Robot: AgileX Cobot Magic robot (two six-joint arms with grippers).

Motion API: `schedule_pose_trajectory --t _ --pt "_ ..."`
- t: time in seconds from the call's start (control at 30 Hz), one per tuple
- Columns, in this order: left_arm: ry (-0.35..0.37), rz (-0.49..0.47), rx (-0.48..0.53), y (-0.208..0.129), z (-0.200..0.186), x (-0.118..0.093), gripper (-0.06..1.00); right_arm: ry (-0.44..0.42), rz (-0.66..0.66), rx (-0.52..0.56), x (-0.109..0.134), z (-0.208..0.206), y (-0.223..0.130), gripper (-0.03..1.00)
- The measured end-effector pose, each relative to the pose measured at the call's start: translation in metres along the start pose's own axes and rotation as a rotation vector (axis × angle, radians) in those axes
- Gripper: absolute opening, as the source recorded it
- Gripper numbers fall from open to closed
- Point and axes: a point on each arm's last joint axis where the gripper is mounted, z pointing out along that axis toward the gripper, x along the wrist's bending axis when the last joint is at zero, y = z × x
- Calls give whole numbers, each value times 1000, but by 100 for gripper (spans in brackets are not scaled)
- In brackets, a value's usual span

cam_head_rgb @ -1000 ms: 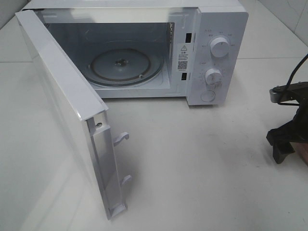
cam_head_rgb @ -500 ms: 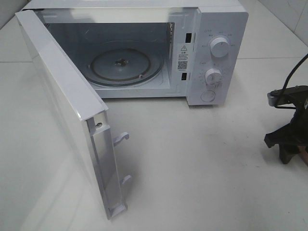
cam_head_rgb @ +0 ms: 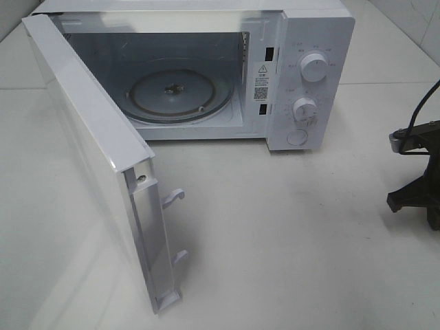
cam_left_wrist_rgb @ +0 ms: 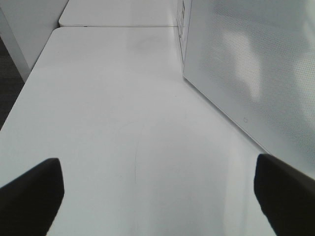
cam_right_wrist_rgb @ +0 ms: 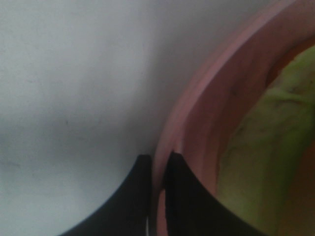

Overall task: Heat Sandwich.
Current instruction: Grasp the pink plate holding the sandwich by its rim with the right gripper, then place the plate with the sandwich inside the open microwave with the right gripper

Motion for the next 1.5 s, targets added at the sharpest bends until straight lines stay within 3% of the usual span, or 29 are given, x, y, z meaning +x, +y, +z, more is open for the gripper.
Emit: schedule_pose_trajectory --t 0.63,1.1,1.5 --pt "0 0 0 0 0 0 99 -36 -17 -6 -4 -20 -5 4" --pt "0 0 0 0 0 0 99 -112 -87 58 16 -32 -11 4" --pt "0 0 0 0 0 0 99 -151 -143 -24 28 -67 -22 4"
